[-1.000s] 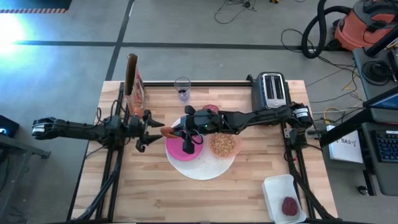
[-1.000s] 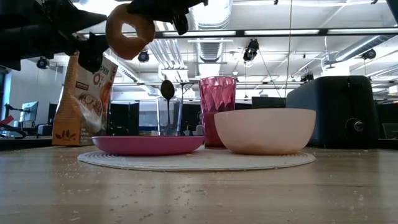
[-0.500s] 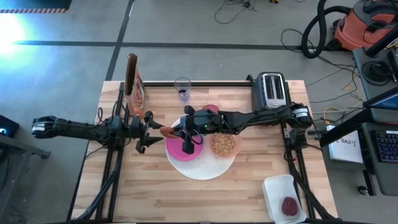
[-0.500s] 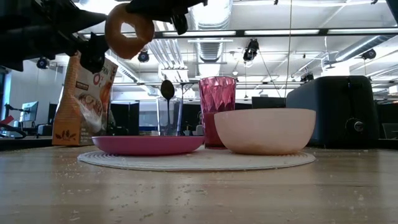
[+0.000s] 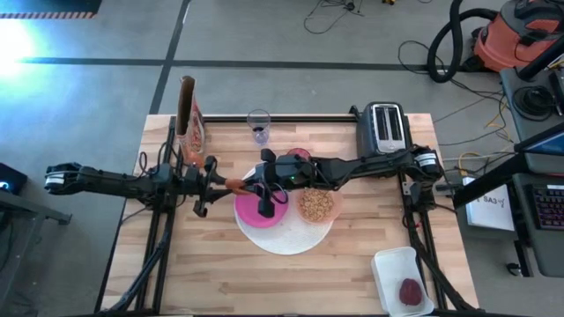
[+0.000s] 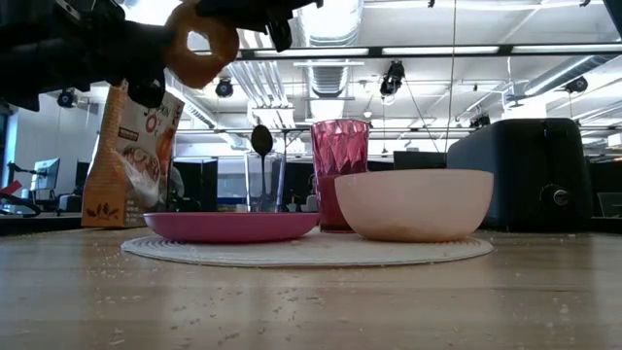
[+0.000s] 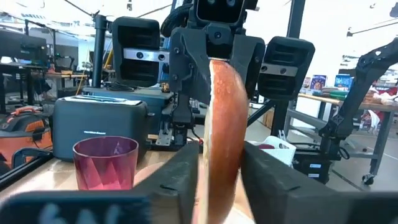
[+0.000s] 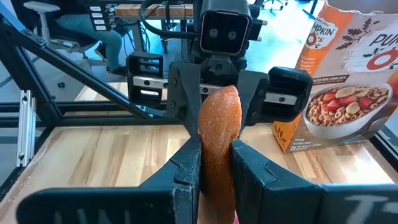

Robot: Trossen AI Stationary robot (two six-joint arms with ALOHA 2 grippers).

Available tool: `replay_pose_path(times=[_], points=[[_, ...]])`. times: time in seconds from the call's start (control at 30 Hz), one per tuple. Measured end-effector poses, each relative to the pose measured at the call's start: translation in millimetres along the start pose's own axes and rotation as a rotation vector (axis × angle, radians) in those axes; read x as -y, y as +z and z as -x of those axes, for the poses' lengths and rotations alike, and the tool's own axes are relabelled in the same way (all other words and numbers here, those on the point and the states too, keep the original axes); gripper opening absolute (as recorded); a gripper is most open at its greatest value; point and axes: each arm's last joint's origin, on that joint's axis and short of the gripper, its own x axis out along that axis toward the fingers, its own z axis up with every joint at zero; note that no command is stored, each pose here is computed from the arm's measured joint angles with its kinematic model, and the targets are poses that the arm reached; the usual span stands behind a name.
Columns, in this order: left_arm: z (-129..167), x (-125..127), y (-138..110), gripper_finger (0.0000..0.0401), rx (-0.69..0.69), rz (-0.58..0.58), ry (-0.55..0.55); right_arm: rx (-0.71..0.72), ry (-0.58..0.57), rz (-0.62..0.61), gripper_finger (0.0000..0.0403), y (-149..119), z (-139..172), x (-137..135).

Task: Arrange a breakfast setting
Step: Put the toasted bagel on the pink plate from the toaster

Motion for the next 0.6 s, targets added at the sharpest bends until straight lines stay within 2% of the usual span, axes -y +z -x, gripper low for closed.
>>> replay_pose_path(times=[0.23, 0.4, 0.6], points=[[0.0, 0.1, 0.2, 0.0014, 0.002, -0.003, -0.001, -0.001, -0.003, -0.013, 0.0054, -0.1, 0.0, 0.2], [0.0, 0.1, -0.2, 0.0016, -0.002, -0.003, -0.002, -0.014, 0.023, -0.025, 0.0059, -1.3, 0.0, -0.3], [-0.1, 0.0, -0.5, 0.0020, -0.005, -0.003, -0.001, -0.034, 0.047, -0.028, 0.0112, -2.5, 0.9, -1.2]])
